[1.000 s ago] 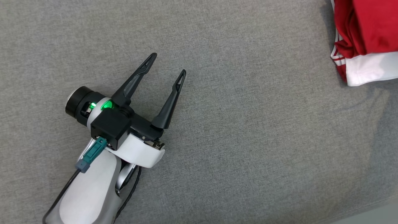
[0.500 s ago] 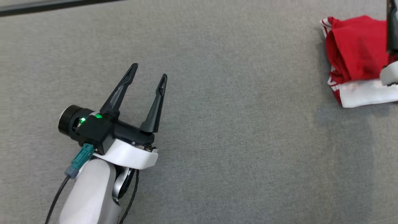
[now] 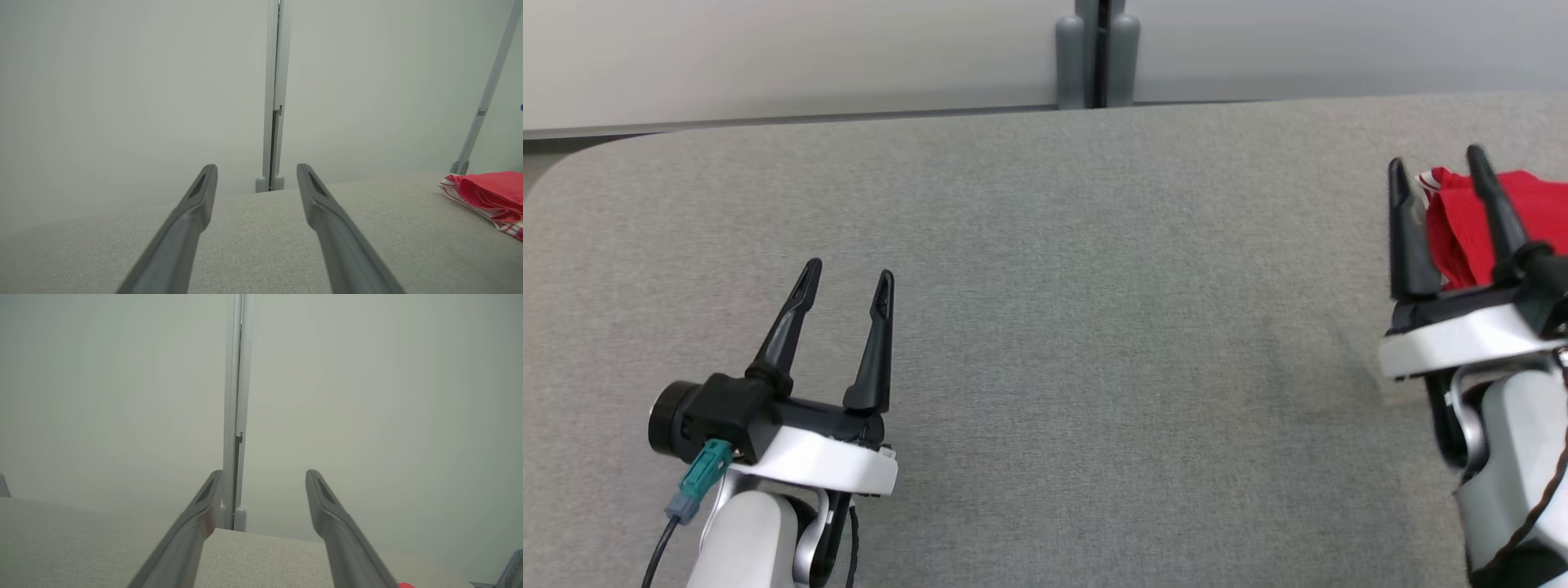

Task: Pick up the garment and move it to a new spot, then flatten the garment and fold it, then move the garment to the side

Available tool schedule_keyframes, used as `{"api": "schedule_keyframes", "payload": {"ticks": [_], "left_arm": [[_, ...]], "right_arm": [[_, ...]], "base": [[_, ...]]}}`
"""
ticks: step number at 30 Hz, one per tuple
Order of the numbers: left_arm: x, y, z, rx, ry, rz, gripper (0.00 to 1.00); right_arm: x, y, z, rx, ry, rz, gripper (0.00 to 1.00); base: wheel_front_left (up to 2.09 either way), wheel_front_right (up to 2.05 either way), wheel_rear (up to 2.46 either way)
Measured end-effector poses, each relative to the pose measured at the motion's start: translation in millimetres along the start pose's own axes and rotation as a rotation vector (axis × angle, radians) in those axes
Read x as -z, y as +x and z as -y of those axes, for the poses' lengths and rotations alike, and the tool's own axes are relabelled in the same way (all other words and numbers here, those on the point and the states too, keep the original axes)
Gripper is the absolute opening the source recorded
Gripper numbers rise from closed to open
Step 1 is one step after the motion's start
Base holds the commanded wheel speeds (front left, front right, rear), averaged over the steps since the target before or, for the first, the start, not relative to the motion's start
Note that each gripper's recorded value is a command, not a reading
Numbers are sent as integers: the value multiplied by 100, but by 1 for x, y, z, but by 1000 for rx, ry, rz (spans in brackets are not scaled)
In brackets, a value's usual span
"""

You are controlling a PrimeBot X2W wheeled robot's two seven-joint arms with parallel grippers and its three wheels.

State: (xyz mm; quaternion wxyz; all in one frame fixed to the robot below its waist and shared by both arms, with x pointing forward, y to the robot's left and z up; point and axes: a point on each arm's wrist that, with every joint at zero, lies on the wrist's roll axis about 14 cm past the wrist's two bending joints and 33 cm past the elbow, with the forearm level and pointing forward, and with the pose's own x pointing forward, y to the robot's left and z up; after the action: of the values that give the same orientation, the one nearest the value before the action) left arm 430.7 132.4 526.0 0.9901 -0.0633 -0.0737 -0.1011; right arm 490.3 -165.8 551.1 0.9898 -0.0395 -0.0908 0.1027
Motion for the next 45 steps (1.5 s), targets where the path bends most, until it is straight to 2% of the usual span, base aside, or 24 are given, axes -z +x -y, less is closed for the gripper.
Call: {"api": "schedule_keyframes", "payload": {"ticks": [7,11,14,20,34,45], "left_arm": [[3,-31,-30,-124,-19,-31,100],[12,-39,-29,-140,-67,-56,100],[20,-43,-27,-145,-107,-77,100],[20,-42,-28,-154,-76,-80,100],[18,-40,-29,-164,-80,-71,100],[13,-45,-31,-183,-135,-52,100]], "right_arm": [[2,-21,-42,-16,114,2,100],[12,-39,-53,-9,156,-30,100],[16,-48,-50,9,172,-42,100],[21,-57,-62,-19,187,-59,100],[16,-61,-55,10,223,-43,100],[14,-65,-55,11,228,-42,100]], "base": [[0,0,0],[0,0,0],[0,0,0],[0,0,0],[0,0,0],[0,0,0]]}}
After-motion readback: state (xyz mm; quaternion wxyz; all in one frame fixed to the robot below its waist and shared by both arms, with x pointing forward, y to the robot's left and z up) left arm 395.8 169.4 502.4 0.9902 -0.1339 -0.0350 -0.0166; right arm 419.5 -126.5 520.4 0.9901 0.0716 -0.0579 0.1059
